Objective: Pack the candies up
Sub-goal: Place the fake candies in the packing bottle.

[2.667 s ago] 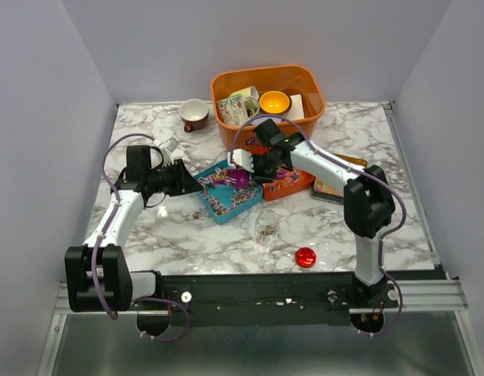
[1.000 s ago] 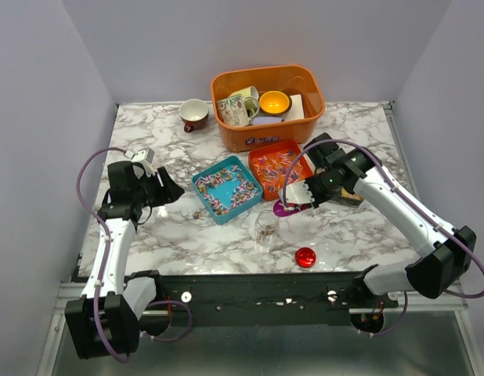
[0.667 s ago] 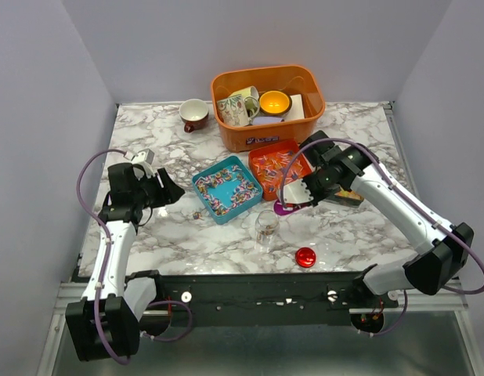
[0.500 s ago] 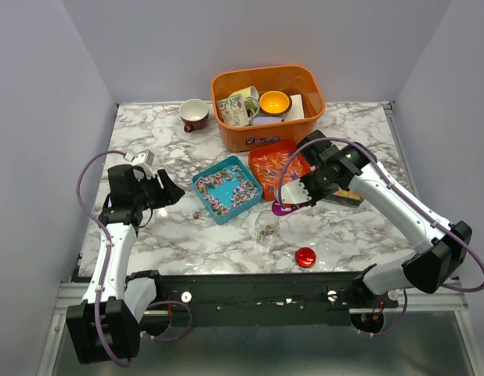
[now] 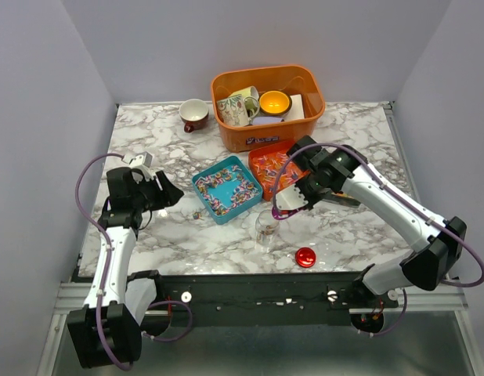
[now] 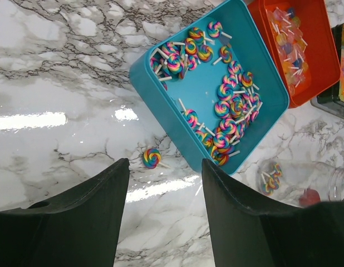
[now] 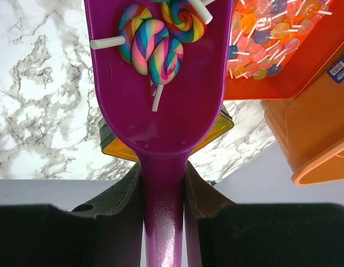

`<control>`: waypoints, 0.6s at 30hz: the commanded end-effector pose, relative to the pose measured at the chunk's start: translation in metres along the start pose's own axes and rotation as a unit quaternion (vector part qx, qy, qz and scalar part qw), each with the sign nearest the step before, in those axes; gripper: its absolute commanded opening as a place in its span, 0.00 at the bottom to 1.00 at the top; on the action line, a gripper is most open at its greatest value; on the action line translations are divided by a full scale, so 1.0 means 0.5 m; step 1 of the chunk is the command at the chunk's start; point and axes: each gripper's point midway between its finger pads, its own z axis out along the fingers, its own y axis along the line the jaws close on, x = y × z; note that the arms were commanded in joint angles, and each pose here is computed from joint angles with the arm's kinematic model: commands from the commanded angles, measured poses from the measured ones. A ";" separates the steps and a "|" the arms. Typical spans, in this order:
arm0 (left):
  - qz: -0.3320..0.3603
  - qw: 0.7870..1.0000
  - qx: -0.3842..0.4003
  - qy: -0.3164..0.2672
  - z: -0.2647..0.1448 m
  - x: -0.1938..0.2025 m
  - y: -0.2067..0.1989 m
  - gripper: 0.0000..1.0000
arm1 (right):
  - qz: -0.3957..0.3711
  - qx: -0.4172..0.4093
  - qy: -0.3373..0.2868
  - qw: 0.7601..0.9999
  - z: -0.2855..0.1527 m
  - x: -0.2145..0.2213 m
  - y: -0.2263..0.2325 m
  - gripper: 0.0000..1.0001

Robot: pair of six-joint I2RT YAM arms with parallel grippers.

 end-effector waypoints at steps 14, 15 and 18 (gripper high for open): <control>-0.001 1.000 0.017 -0.020 -0.005 -0.001 -0.008 0.64 | -0.025 0.004 0.061 0.998 -0.030 0.011 -0.027 0.01; -0.002 1.000 0.016 -0.021 -0.005 -0.001 -0.007 0.64 | -0.026 0.004 0.064 0.998 -0.032 0.010 -0.027 0.01; -0.003 1.000 0.016 -0.021 -0.004 0.002 -0.006 0.64 | -0.039 -0.001 0.072 0.997 -0.036 -0.002 -0.023 0.01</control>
